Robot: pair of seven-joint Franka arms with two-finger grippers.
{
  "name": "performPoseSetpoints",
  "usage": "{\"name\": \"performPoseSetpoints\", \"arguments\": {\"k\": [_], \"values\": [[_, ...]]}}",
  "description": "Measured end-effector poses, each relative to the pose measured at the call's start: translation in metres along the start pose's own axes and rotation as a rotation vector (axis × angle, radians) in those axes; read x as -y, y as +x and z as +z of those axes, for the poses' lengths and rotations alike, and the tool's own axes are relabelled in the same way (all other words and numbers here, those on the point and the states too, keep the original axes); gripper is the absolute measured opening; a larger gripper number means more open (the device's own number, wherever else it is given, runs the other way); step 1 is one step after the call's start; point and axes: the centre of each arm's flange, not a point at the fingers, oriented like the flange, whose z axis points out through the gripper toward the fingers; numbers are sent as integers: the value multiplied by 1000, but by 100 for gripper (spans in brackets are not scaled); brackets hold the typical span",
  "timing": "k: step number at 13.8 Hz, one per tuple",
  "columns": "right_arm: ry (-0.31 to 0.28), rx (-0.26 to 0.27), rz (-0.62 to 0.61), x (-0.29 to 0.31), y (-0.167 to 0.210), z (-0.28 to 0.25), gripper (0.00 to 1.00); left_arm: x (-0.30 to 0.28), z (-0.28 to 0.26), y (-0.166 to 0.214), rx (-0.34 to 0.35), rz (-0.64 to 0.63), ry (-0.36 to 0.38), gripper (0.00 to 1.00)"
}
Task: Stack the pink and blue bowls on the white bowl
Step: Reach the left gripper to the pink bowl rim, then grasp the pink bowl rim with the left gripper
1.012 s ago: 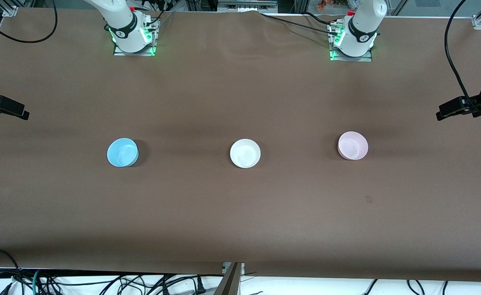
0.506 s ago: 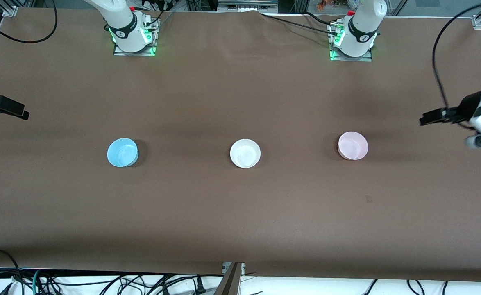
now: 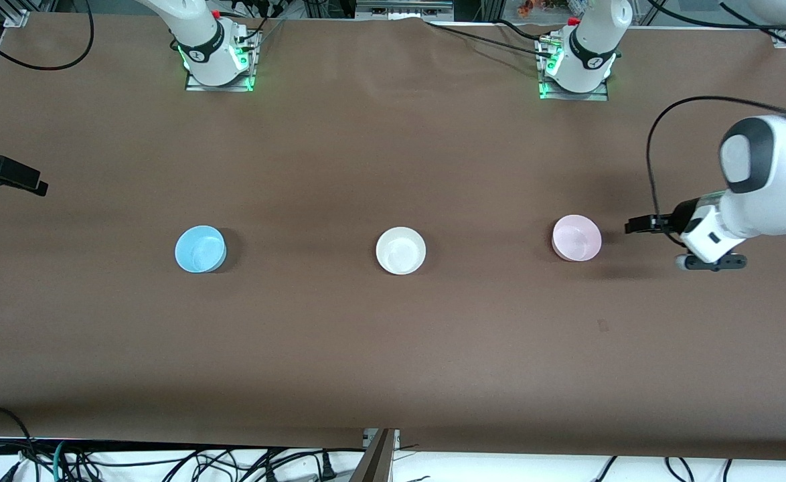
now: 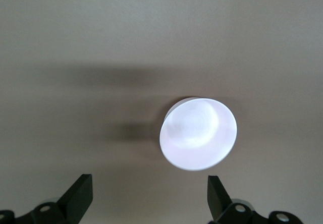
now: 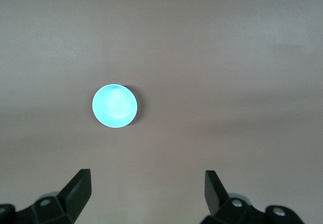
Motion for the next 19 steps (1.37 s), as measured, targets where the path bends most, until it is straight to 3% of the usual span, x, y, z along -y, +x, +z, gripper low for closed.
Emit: {"name": "performPoseSetpoints", "arguments": {"k": [5,10,14,16,19], "values": [[0,0,0,0,0,0,100,17,81,-19,-107,22,-74,100],[0,0,0,0,0,0,100,29,129,-33,-130,14,-125,100],[0,0,0,0,0,0,100,23,136,-30,-158,-7,-142,77],[0,0,0,0,0,0,100,19,142,-30,-163,-36,-167,51],[0,0,0,0,0,0,100,20,145,-29,-166,-51,-175,21]]}}
